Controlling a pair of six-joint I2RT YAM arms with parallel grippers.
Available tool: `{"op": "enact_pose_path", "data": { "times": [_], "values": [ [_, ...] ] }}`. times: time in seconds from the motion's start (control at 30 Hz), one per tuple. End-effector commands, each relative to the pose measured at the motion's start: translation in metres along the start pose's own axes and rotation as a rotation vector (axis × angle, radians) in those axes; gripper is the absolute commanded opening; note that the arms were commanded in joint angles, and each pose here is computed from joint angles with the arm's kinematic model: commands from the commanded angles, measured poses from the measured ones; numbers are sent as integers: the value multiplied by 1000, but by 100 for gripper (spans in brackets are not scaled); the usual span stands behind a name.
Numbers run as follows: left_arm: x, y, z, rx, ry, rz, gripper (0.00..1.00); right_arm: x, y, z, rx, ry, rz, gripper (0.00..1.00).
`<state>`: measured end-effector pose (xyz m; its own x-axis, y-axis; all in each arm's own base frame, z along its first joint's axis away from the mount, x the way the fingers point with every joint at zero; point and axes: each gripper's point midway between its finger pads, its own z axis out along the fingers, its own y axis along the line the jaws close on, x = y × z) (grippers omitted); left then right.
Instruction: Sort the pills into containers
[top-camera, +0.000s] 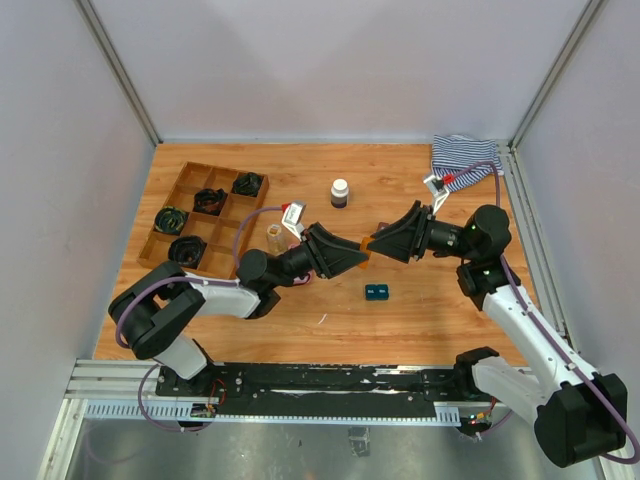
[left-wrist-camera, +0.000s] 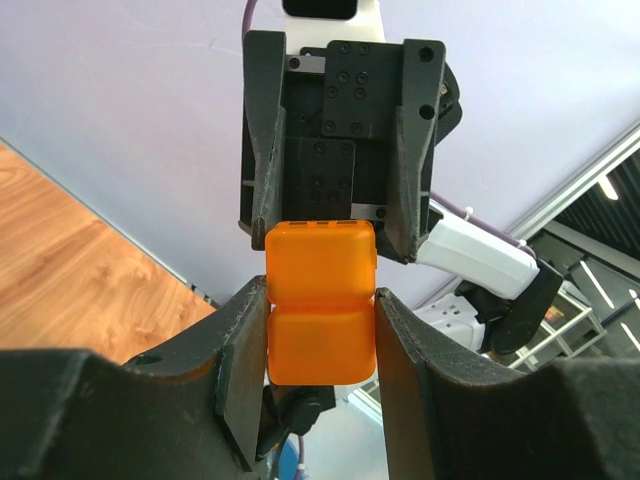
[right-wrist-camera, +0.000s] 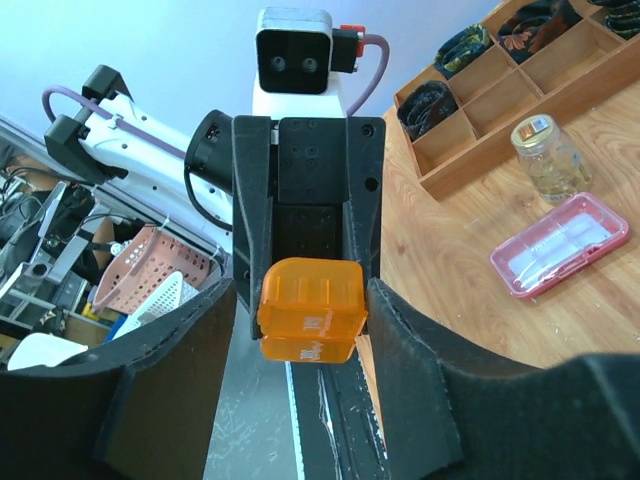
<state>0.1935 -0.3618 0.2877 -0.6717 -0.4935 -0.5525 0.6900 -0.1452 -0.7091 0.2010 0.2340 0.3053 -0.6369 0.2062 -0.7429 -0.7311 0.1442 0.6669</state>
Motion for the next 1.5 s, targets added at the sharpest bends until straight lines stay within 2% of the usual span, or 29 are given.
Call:
{"op": "enact_pose_path", "data": {
  "times": [0.0, 0.37, 0.5, 0.7, 0.8, 1.0, 1.17, 1.47],
  "values": [
    [-9, -19, 0, 80, -60, 37, 8, 1, 7, 3, -26, -11, -34, 54],
    [-6, -15, 0, 63, -60, 26, 11, 6, 7, 4, -24, 2, -38, 34],
    [-4, -13, -1, 57, -51, 21, 23, 6, 6, 4, -17, 2, -35, 29],
    [3, -10, -5, 50, -22, 20, 55, 6, 4, 3, -12, 0, -18, 27],
    [8, -7, -10, 41, -11, 23, 64, 6, 4, 3, -11, -1, -18, 26],
    [14, -1, -19, 16, 1, 45, 73, 8, 1, 3, -7, 1, -24, 25],
    [12, -2, -32, -15, -19, 117, 80, 11, -4, 3, 8, 11, -44, 25],
    [13, 8, -55, -158, 41, 304, 83, 15, -10, -1, 51, 62, -162, 24]
  ]
}}
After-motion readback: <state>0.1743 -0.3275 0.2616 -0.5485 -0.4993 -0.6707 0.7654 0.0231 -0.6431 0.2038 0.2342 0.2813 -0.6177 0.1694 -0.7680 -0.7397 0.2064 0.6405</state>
